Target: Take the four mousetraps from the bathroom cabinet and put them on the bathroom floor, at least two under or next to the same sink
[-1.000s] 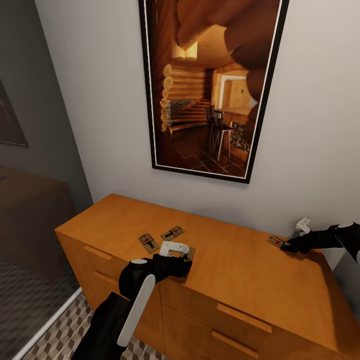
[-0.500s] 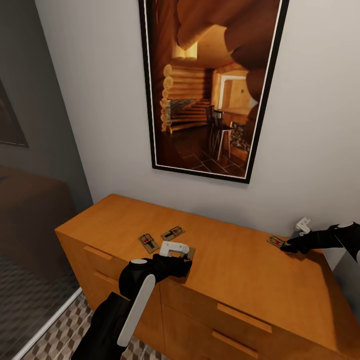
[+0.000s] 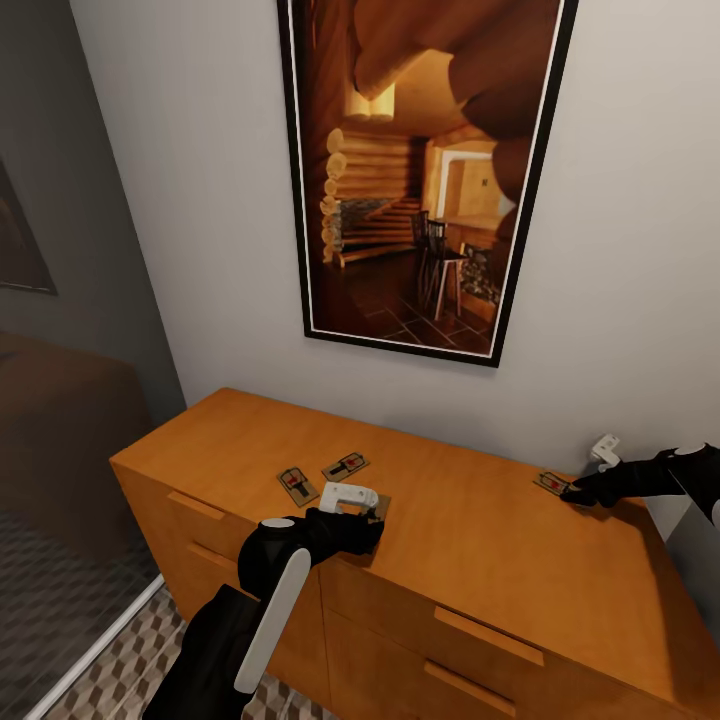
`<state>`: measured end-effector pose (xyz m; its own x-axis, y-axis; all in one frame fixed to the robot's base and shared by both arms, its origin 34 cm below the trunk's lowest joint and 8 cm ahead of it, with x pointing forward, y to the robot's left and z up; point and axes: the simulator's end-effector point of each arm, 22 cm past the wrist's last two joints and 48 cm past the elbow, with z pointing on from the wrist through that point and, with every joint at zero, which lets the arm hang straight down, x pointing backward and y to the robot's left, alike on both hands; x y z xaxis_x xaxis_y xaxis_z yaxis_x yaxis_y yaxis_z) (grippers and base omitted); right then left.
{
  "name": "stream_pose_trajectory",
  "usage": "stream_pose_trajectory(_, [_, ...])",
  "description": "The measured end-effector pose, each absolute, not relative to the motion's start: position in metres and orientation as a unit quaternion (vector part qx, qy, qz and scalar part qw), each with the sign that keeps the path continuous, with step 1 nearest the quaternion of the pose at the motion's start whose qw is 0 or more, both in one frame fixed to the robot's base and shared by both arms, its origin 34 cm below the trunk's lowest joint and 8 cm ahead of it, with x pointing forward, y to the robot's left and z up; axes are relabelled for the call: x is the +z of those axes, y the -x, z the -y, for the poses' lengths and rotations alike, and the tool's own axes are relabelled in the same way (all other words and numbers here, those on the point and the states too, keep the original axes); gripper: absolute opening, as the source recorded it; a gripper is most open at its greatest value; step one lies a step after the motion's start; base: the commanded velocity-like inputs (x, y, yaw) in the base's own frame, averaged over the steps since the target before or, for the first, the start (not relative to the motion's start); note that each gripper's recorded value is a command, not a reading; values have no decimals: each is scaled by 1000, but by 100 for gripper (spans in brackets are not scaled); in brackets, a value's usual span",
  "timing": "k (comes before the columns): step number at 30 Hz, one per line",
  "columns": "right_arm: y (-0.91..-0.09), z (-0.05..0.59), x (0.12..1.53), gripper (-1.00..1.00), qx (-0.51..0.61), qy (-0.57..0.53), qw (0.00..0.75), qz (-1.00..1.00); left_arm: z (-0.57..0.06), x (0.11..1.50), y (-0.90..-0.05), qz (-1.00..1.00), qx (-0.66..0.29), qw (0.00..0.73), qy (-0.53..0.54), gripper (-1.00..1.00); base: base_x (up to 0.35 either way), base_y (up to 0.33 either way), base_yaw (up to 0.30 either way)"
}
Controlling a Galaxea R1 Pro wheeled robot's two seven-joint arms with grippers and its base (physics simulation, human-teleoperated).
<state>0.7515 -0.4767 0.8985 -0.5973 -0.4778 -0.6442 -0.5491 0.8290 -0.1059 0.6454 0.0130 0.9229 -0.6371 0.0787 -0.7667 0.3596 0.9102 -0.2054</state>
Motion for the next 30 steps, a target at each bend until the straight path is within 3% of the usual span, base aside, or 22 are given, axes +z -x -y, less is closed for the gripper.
stream_pose_trajectory(30, [-752, 475, 899, -100, 52, 289, 345, -892, -16, 928, -651, -883, -171, 422, -115, -100, 0, 0, 0])
